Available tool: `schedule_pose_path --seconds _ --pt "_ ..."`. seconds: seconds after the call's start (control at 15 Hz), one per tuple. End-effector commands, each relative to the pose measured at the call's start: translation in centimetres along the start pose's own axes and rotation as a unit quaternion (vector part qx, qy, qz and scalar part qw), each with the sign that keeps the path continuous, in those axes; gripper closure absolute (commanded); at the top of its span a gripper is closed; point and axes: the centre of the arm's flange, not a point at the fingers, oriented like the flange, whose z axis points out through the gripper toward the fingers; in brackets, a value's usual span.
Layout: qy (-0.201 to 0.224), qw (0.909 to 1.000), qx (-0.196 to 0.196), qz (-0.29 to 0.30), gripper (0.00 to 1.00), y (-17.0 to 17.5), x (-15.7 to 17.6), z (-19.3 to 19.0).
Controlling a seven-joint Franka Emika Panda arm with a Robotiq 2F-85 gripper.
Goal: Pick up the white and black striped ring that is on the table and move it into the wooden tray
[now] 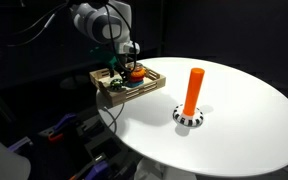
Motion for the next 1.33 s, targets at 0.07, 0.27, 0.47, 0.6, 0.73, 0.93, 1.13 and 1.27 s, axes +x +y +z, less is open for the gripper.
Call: schedule_pose_path --seconds 0.07,0.27,0.47,0.6,0.73,0.93,1.13,1.27 --pt "-0.012 0.9999 0.007 -0.002 0.01 0.7 0.1 -3.3" --pt "-0.021 0.9998 -0.003 0.004 0.0 1.2 -0.1 -5.5" --pt "-0.033 0.9991 -0.024 0.006 0.0 2.0 -0.6 -7.6" --pt "-0.04 0.9982 -0.044 0.008 0.0 2.8 -0.9 -9.1" --pt "-0.041 0.9968 -0.067 0.011 0.0 3.9 -1.1 -10.6" --pt "-0.033 0.9935 -0.106 0.027 0.0 5.6 -1.5 -13.1" --pt "-0.02 0.9896 -0.133 0.051 0.0 6.9 -2.0 -15.7" --pt "-0.012 0.9877 -0.141 0.066 0.0 7.4 -2.6 -17.5"
